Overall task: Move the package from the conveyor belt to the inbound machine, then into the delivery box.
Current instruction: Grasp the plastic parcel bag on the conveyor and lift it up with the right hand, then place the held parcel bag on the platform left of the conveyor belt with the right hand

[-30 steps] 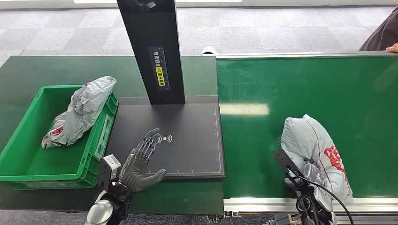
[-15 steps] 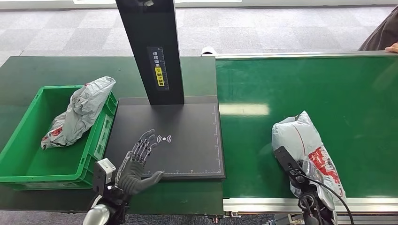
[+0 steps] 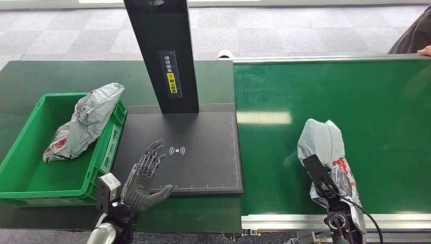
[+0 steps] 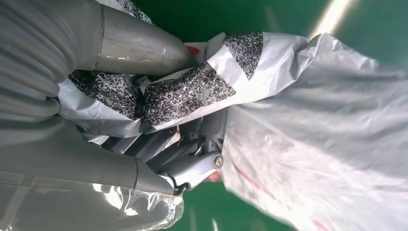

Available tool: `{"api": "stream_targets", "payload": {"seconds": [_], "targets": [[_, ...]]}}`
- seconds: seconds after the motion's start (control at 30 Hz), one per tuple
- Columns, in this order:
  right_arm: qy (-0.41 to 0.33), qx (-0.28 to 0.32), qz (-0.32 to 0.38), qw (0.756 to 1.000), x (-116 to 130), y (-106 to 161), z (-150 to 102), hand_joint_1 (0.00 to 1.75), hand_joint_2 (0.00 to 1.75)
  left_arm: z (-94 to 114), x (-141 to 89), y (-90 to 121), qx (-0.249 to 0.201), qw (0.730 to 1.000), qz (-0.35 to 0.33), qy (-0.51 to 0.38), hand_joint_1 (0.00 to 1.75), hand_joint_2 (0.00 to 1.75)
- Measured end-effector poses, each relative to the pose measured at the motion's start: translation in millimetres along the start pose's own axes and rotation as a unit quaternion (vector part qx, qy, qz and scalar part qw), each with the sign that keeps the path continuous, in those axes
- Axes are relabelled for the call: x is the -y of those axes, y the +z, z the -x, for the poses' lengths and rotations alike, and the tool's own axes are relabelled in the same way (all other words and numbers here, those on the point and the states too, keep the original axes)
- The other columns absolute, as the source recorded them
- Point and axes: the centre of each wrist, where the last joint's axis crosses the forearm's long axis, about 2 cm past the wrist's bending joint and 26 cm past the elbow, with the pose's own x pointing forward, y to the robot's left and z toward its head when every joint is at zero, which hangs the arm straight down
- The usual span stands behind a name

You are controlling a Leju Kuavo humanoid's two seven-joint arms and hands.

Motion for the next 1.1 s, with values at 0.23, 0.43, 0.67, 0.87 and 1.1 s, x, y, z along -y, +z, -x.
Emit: {"api": "stream_targets", "payload": {"seconds": [0.23, 0.43, 0.67, 0.87, 1.1], "targets": [[-0.056, 0.15, 0.122, 0.98, 15, 10, -20, 1.75, 1.75, -2, -2, -3, 0.018, 1.0, 0.0, 0.002, 0.0, 1.75], [-0.087, 0.235, 0.205, 0.946, 24, 24, -32, 1.75, 1.75, -3, -4, -8, 0.031, 1.0, 0.002, 0.004, 0.0, 1.75], [-0.104, 0.279, 0.267, 0.917, 31, 41, -43, 1.75, 1.75, -4, -6, -12, 0.048, 0.999, -0.002, 0.004, 0.0, 1.75], [-0.096, 0.305, 0.286, 0.903, 32, 50, -50, 1.75, 1.75, -7, -8, -14, 0.077, 0.997, -0.027, -0.011, 0.0, 1.75], [0.007, 0.362, 0.229, 0.904, 13, 45, -75, 1.75, 1.75, -18, -13, -18, 0.118, 0.988, -0.072, -0.065, 0.0, 1.75]]}}
